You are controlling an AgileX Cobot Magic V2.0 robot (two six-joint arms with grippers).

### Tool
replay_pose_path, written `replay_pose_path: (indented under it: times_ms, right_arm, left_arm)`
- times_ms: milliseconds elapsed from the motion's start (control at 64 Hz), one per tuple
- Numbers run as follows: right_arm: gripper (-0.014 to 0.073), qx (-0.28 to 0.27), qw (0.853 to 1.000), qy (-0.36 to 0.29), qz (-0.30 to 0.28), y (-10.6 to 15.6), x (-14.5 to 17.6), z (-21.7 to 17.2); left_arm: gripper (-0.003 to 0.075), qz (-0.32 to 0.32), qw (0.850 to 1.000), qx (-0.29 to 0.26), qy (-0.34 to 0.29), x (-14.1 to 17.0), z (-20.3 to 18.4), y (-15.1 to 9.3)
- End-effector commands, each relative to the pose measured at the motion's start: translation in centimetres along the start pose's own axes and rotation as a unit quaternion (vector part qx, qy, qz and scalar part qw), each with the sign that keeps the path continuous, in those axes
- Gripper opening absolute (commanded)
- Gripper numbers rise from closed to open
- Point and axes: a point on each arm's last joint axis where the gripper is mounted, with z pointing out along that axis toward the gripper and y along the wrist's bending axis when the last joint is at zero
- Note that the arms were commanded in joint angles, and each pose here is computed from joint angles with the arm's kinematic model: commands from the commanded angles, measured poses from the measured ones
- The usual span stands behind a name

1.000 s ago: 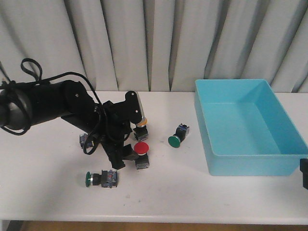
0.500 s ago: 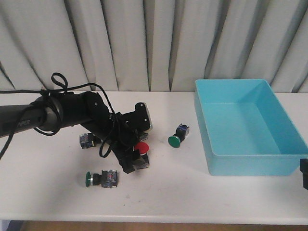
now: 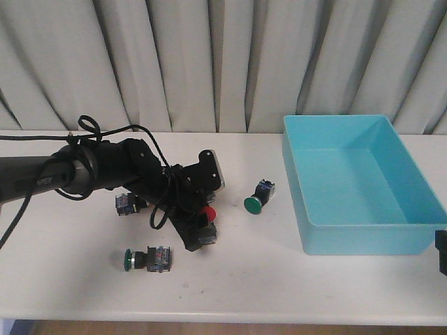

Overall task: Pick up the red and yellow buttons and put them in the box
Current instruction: 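Lift the red button with the left gripper toward the right gripper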

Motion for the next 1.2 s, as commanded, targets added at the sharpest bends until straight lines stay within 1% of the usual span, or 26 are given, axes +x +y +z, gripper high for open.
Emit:
replay_pose_path:
  times_ms: [0,156,281,469,609,703,844,906,1094,1188]
  right_arm:
    - [0.0541,0.005,0.999,-0.038,-0.008,-0.2,-1.3,-0.4]
    - [0.0541,0.004,0.999,-0.034,-0.008,-0.2,-1.2,-0.4]
    - [0.0541,0.004,0.999,-0.03,-0.008,-0.2,-1.2,-0.4]
    - [0.0541,0.004,0.999,-0.03,-0.008,-0.2,-1.2,-0.4]
    - [0.0541,0.004,0.999,-0.031,-0.008,-0.2,-1.2,-0.4]
    - [0.0541,0.004,0.999,-0.035,-0.008,-0.2,-1.3,-0.4]
    - [0.0541,-0.003,0.999,-0.032,-0.006,0.0,-1.2,-0.4]
    - [0.0541,-0.012,0.999,-0.025,-0.021,0.2,-1.1,-0.3]
    - [0.0541,-0.081,0.996,-0.005,-0.044,1.4,-1.3,0.6]
    - [0.0541,-0.115,0.992,0.001,-0.051,2.0,-1.3,1.0]
  left_arm:
    - [0.0351,0.01,0.999,-0.021,-0.039,-2.3,-2.5,0.3]
    - [0.0262,0.009,0.999,-0.02,-0.039,-2.3,-2.5,0.3]
    - [0.0209,0.009,0.999,-0.014,-0.038,-2.3,-2.6,0.2]
    - [0.0195,0.015,0.999,0.004,-0.04,-2.7,-3.5,-0.3]
    - [0.0195,0.011,0.999,0.008,-0.05,-3.5,-5.3,-0.7]
    - [0.0195,-0.002,0.998,-0.008,-0.066,-4.4,-7.4,-0.8]
    - [0.0195,-0.039,0.995,-0.032,-0.083,-5.7,-11.3,-1.3]
    - [0.0195,-0.052,0.994,-0.038,-0.091,-6.2,-13.1,-1.8]
    - [0.0195,-0.064,0.99,-0.034,-0.12,-7.4,-18.7,-4.0]
    - [0.0195,-0.071,0.987,-0.046,-0.136,-7.2,-20.9,-4.9]
